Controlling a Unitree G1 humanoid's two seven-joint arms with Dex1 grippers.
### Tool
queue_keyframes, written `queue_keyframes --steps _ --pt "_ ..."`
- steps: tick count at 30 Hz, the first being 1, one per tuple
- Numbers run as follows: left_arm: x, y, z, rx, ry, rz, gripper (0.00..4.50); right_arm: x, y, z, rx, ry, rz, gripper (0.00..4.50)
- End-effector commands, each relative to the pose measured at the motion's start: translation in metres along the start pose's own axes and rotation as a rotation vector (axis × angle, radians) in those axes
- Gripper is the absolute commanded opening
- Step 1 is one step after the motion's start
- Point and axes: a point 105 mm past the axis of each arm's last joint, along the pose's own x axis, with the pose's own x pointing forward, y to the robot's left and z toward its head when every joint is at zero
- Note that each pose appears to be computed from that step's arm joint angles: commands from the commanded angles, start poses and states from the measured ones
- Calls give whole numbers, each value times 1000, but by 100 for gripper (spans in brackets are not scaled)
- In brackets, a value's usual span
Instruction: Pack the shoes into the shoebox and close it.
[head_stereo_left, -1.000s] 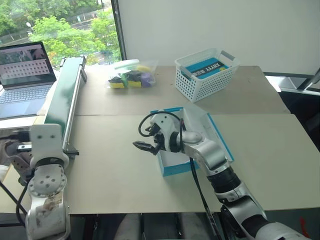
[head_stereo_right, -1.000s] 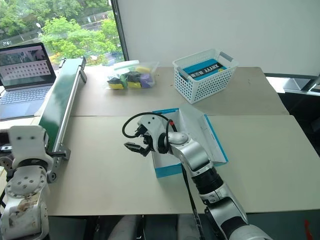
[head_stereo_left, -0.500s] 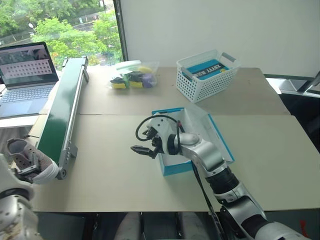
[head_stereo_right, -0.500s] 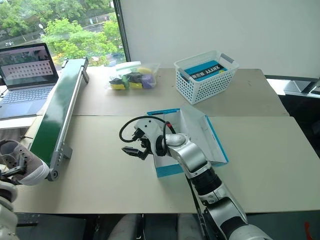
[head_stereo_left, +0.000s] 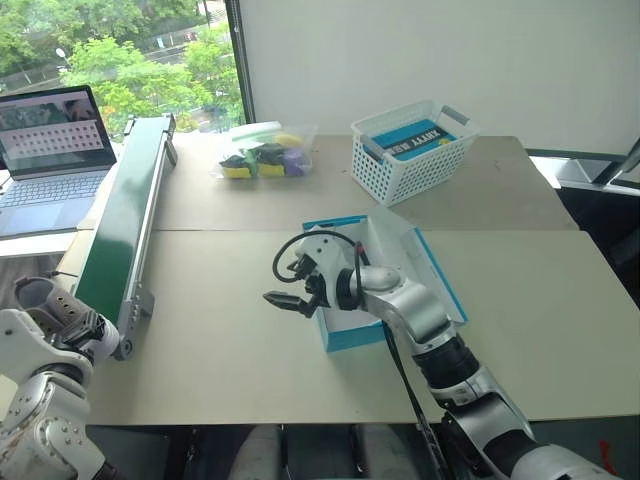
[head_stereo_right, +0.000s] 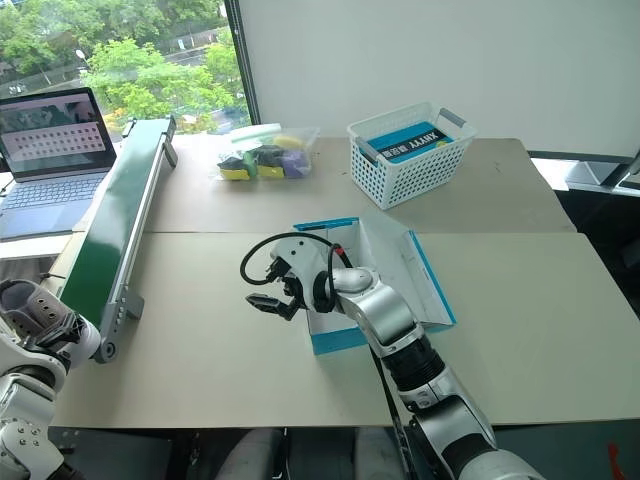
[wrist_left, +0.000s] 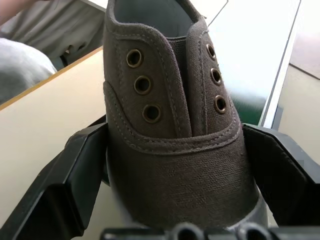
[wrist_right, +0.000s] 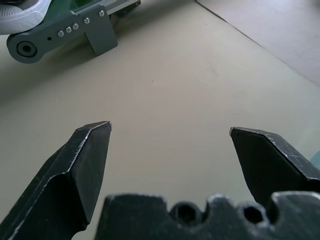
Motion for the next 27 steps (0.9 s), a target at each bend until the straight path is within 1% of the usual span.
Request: queue_keyframes --steps 1,5,6,11,12,13,17,21,24,27 --pt "0 -6 -10 9 36 -18 447 -5 -1 12 -21 -45 -16 450" --pt "-1 -12 -6 52 12 -30 348 -4 -1 12 -21 -46 -16 450" --pt "-1 -12 -6 54 10 -32 306 -4 -1 12 -21 -47 -16 450" --pt "0 -12 -5 51 10 -29 148 -3 -1 14 -24 -55 -20 450" --pt "1 -11 -5 51 11 -28 127 -3 -1 14 -24 -57 -21 450" --pt "1 -11 -5 51 12 -27 93 -3 -1 15 -25 -57 -22 450" --pt "2 -14 -7 46 20 -45 8 -3 -2 15 -26 -59 -26 450" --pt "6 -20 2 -16 -48 -71 2 -3 -4 16 -29 -62 -38 450" --pt "1 -30 29 -68 -188 -120 2 -3 -7 18 -31 -68 -49 450" --pt "-5 -38 43 -99 -265 -164 2 -4 -11 20 -25 -74 -60 450"
